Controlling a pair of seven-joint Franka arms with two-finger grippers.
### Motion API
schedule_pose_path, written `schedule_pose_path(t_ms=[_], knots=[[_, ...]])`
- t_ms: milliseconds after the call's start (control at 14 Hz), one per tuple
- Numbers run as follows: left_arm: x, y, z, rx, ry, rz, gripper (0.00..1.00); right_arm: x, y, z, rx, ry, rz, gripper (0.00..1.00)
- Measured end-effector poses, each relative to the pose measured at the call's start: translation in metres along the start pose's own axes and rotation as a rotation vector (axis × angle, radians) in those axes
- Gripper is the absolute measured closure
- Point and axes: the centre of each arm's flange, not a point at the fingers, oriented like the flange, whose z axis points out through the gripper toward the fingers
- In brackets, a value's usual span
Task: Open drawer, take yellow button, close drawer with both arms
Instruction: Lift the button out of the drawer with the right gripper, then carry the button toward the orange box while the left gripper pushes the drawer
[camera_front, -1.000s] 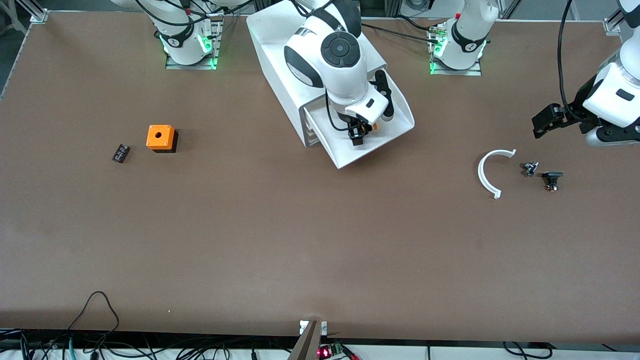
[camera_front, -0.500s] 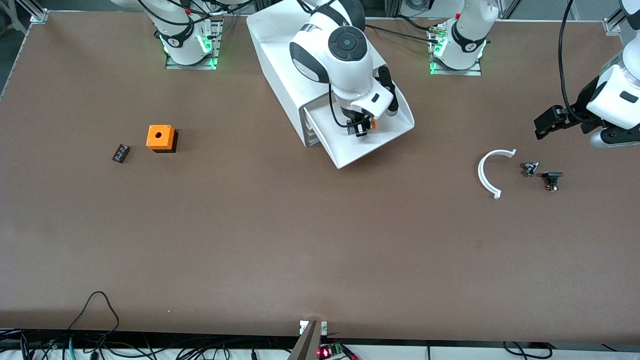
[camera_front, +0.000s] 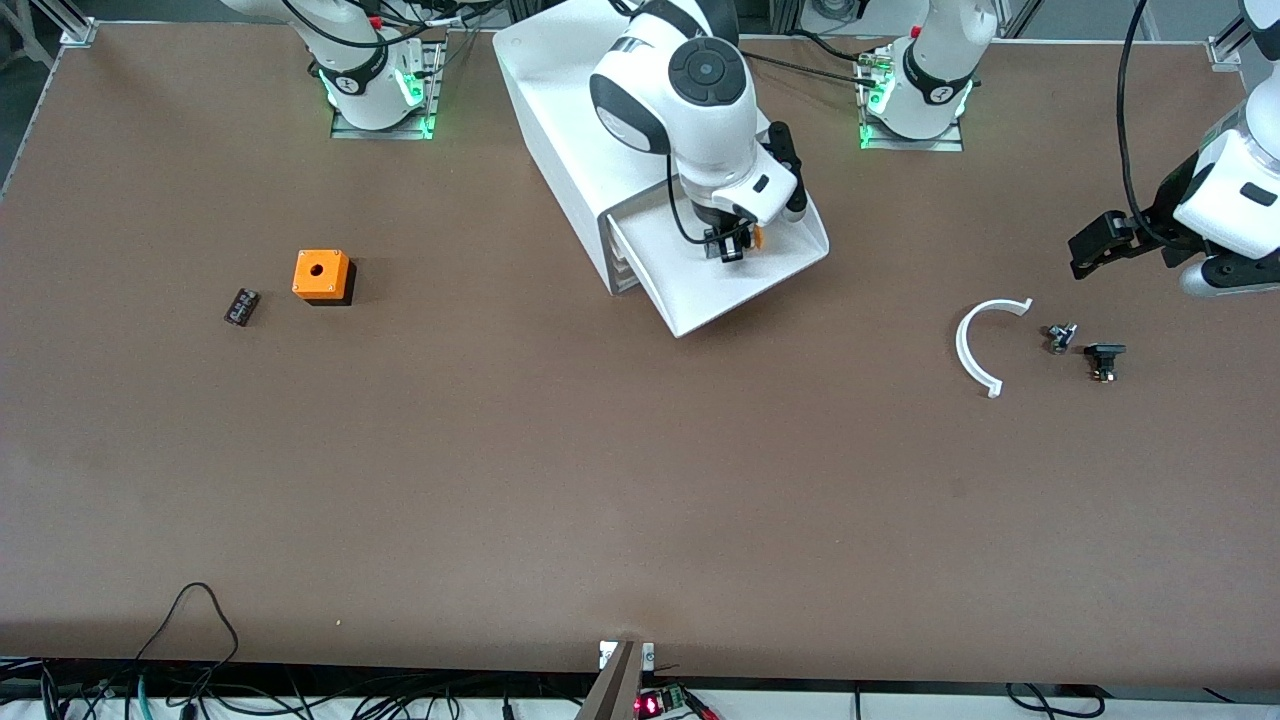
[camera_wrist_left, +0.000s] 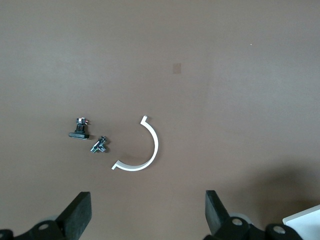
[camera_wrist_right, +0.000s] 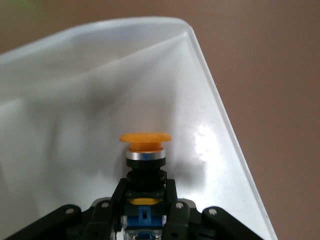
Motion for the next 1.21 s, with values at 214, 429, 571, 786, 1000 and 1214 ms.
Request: schedule_pose_path(t_ms=[214,429,571,786,1000,1214], knots=[[0.0,0.0,0.0,0.0,0.0,0.0,0.0,0.007,0.001,-0.017,-0.031,0.037,0.076,0.67],[0.0,0.0,0.0,0.0,0.001,0.0,0.0,0.005,0.007,-0.04,-0.063,0.066,0.17,0.67],[0.001,0.0,-0.001,-0.002,0.009,0.0,0.0,-0.004,0.017,-0.048,-0.105,0.049,0.239,0.67],[0.006,0.005,0.003,-0.006,0.029,0.006,0.0,-0.042,0.055,-0.056,-0.158,0.029,0.425,0.67],[0.012,0.009,0.012,-0.008,0.024,0.012,0.0,-0.101,0.104,-0.066,-0.201,0.02,0.648,0.67],[0.019,0.021,0.025,-0.043,0.027,-0.012,0.0,-0.149,0.138,-0.073,-0.256,-0.004,0.821,0.67]])
